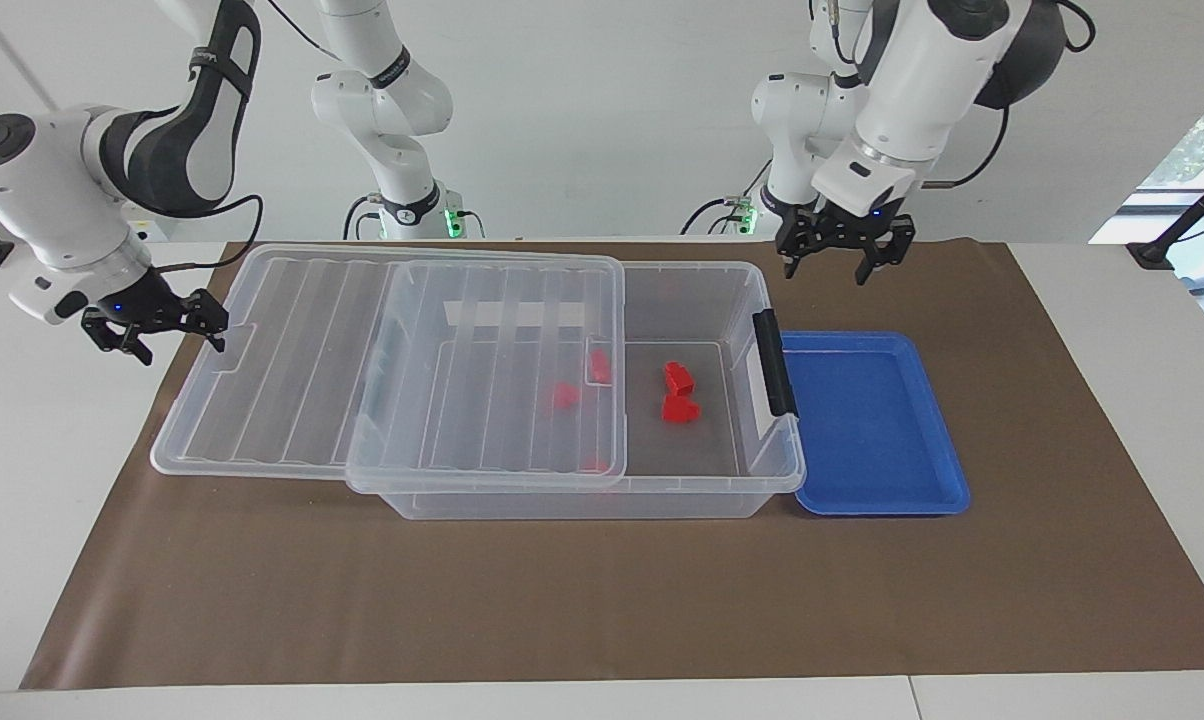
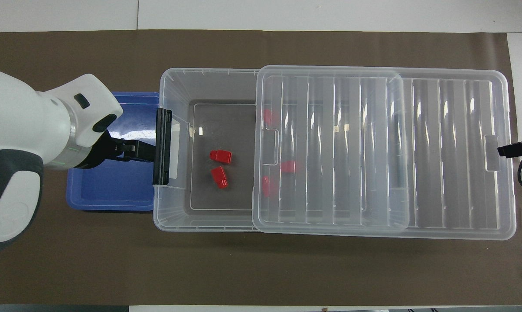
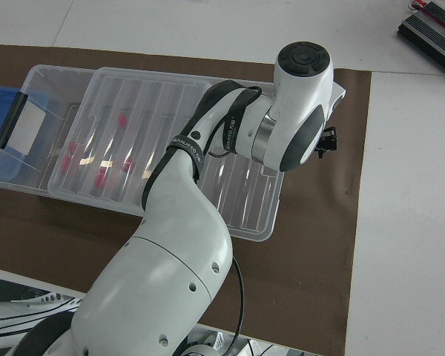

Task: Place red block in blue tray from box
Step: 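Reach the left gripper into the opened box toward a red block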

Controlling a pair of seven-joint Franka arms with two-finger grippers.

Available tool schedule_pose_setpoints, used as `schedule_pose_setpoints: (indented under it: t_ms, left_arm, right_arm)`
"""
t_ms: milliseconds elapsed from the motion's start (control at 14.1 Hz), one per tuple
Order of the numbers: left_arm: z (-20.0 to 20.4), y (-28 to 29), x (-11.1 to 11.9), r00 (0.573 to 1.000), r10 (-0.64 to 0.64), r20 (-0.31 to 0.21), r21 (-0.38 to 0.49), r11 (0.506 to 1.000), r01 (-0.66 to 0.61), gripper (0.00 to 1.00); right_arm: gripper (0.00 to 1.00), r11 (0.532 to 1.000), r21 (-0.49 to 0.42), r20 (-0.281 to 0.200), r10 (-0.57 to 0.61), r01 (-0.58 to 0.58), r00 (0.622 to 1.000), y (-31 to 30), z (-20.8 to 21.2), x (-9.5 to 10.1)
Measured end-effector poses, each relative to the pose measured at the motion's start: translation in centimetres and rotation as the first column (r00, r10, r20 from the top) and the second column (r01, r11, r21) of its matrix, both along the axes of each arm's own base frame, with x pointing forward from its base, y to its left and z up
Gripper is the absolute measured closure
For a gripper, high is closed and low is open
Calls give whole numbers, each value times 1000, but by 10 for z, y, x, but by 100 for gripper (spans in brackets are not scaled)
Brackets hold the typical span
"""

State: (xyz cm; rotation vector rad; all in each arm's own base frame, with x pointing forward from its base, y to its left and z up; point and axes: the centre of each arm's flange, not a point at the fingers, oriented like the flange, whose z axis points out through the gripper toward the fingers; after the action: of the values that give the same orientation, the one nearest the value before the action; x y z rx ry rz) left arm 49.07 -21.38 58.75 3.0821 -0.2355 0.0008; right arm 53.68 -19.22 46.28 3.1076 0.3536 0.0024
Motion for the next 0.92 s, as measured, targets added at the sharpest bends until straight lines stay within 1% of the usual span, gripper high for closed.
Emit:
schedule_pose_setpoints:
  t_ms: [142, 354, 425, 567, 921]
  left_arm:
    - [-7, -36, -16, 999, 30, 25, -15, 999, -30, 0]
    - [-35, -71, -28, 996, 53, 67, -46, 998, -50, 0]
    - [-49, -76, -31, 996, 54, 68, -48, 998, -51, 0]
    - [-78, -84, -36, 997, 66, 50, -39, 997, -64, 0]
    - [-151, -117, -35, 982, 190, 13, -28, 982, -189, 0]
  right_arm:
    - [0, 1000, -1, 0, 1, -1, 1000, -5, 0, -2]
    - [0, 1000, -1, 0, 1, -1, 1000, -8, 0, -3]
    - [0, 1000, -1, 0, 9, -9, 1000, -9, 0, -3]
    - [0, 1000, -1, 0, 12, -12, 1000, -11, 0, -4]
    - [0, 1000, -4, 8, 16, -16, 1000, -10, 6, -1]
